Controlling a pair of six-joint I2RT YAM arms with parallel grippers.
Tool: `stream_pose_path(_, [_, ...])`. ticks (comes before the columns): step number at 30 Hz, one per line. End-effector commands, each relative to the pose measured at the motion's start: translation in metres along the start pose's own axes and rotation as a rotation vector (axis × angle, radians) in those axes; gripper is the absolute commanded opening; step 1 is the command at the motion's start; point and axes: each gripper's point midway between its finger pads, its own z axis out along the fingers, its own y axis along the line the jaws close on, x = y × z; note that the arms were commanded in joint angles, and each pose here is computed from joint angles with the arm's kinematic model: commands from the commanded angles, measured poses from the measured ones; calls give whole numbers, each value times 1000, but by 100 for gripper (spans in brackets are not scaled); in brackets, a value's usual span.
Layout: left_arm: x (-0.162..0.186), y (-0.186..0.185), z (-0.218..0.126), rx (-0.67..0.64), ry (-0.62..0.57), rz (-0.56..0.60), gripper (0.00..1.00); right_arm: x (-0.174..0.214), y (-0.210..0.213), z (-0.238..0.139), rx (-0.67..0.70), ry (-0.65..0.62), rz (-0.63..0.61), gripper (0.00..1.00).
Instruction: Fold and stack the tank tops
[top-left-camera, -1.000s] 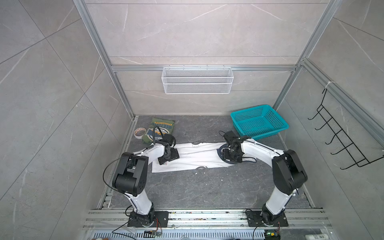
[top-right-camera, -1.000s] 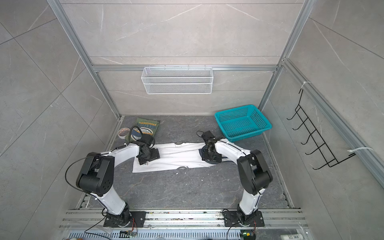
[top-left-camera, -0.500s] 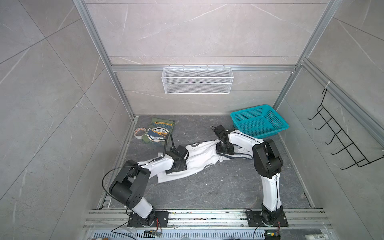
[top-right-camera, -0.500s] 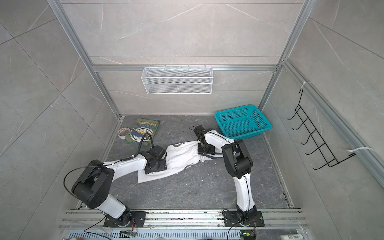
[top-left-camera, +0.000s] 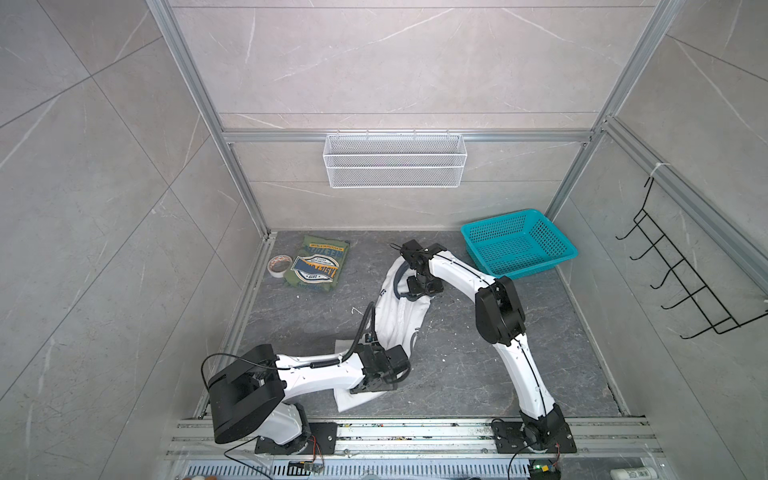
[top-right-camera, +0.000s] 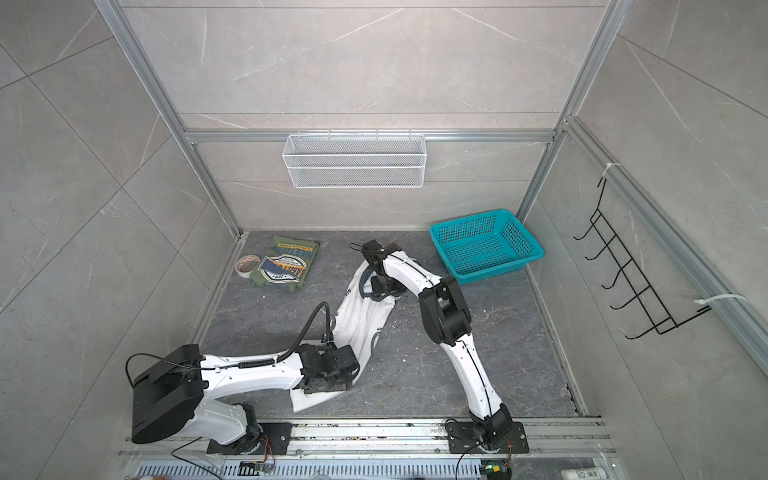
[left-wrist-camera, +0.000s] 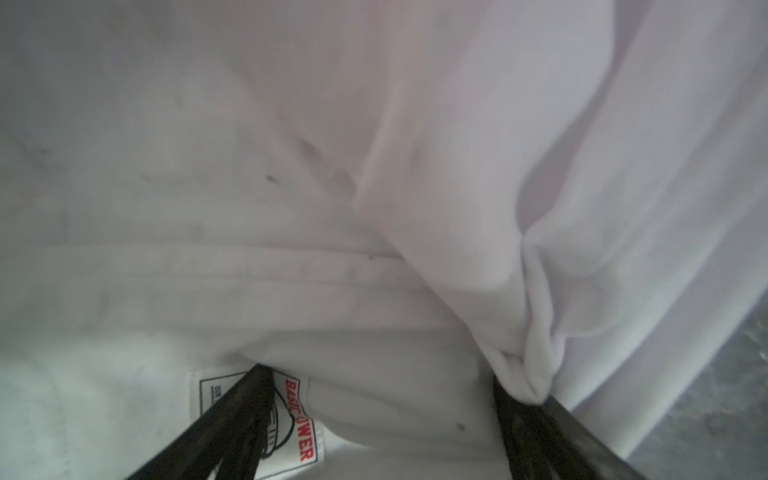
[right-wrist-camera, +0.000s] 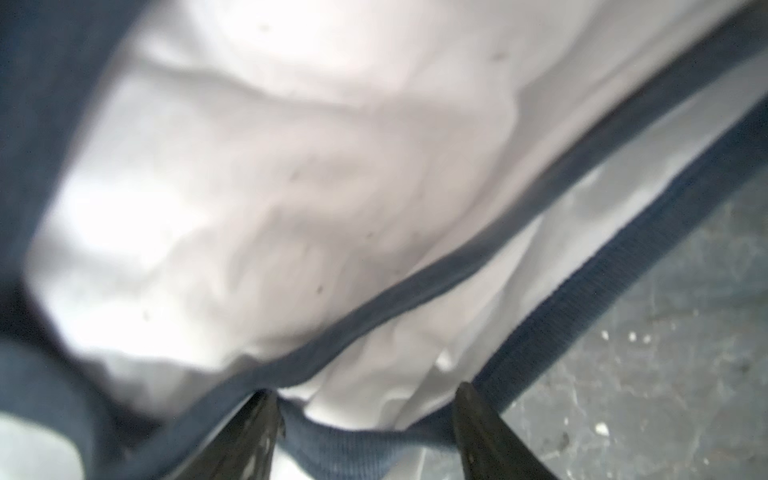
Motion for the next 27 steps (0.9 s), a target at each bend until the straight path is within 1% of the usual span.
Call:
stream_pose_path(1, [26,-12,-10,9,98,-24,86,-12,-14,10,84,-1,-40,68])
stream_pose_path(4, [17,-33,-28,88,47,-15,87,-30,-22,17,98,-5,-19,68])
stream_pose_path(7, [1,-37,-55,141,-31,-25,87,-52,-38,10,116,-51,14,68])
stream_pose_path(9, [-11,-31,-76,165,-90,-29,88,-59,-48,0,106,-70,34,69])
stream_pose_path(11, [-25,-20,-99,175,-165,-19,89,-59,-54,-20,107,-84,32,69])
stream_pose_path(13, [-37,3,-115,142,-234,-24,92,-55,-57,-46,119,-91,19,71])
stream_pose_path(14, [-41,14,-117,123,-245,-29,92,-52,-57,-56,128,-92,15,71])
stream_pose_path(16, [-47,35,-110,103,-229,-48,92,-44,-52,-79,139,-97,-2,72])
stream_pose_path(18, [-50,34,-98,159,-189,-45,92,-37,-42,-101,126,-121,-22,72])
stream_pose_path(20, [-49,29,-79,212,-120,-45,91,-27,-30,-111,83,-135,-27,73])
stream_pose_path(21, [-48,27,-72,216,-101,-37,91,-21,-26,-117,53,-141,-20,73])
stream_pose_path(23, [-44,27,-60,172,-65,-13,90,-1,-19,-122,-23,-134,11,72])
stream_pose_path(25, [-39,32,-46,111,-26,1,90,23,-4,-119,-118,-120,25,72])
stream_pose_path(27, [-34,32,-33,93,1,12,89,47,15,-113,-216,-110,25,71])
